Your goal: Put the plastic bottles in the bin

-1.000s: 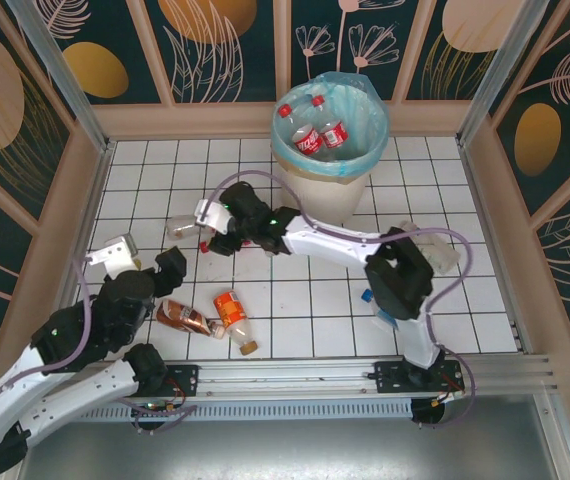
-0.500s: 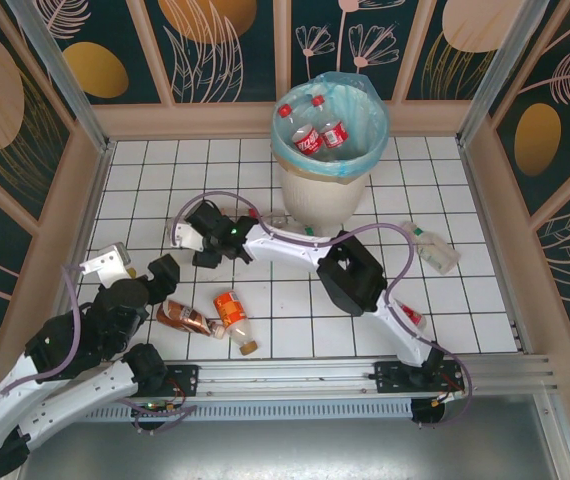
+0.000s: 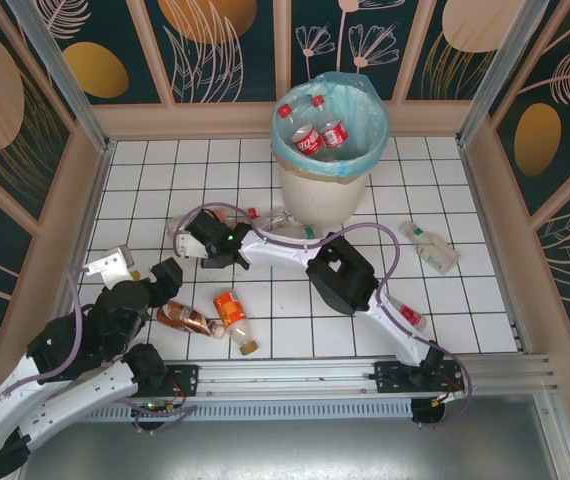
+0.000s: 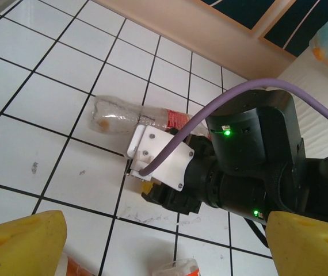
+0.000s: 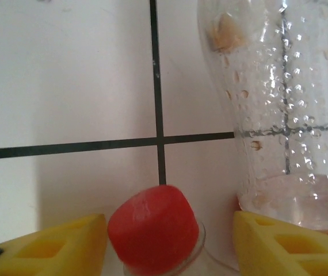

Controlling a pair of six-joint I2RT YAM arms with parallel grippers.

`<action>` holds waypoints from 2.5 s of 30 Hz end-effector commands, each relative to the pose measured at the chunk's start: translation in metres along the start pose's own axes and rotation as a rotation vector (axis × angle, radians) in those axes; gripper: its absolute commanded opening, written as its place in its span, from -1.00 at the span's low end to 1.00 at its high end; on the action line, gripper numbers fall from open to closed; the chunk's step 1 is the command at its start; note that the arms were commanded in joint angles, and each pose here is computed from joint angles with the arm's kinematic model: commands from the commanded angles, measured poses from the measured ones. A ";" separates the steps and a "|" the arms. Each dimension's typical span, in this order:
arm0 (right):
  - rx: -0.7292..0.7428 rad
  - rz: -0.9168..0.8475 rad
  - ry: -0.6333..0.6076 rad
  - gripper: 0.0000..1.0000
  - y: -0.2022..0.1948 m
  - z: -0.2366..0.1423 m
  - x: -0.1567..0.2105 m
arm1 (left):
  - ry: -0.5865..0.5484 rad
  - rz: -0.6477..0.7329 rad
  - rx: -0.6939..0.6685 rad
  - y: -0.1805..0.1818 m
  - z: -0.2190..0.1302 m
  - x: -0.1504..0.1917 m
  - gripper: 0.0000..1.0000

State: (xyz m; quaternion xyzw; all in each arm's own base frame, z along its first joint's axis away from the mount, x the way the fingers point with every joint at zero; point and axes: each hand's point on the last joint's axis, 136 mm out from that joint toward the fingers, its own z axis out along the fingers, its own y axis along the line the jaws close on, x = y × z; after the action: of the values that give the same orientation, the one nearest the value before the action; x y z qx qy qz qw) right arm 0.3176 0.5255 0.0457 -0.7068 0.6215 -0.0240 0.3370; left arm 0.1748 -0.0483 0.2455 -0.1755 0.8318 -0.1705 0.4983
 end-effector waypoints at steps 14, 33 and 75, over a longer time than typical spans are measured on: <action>0.174 0.037 -0.225 -0.44 -0.062 -0.105 -0.069 | -0.088 0.012 0.014 -0.012 -0.021 -0.043 0.78; 0.283 0.408 -1.123 -0.64 -0.190 -0.482 -0.085 | -0.379 0.391 0.371 -0.214 -0.048 -0.171 0.74; 0.454 1.165 -0.520 0.00 -0.307 -0.273 0.243 | -0.042 0.528 0.516 -0.356 0.104 -0.042 0.80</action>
State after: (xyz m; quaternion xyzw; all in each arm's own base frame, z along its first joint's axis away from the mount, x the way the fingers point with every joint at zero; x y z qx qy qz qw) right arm 0.5094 0.1950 0.3210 -0.1601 0.7726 0.2112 0.5770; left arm 0.3301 -0.3646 0.3822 0.1947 0.7720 -0.2355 0.5574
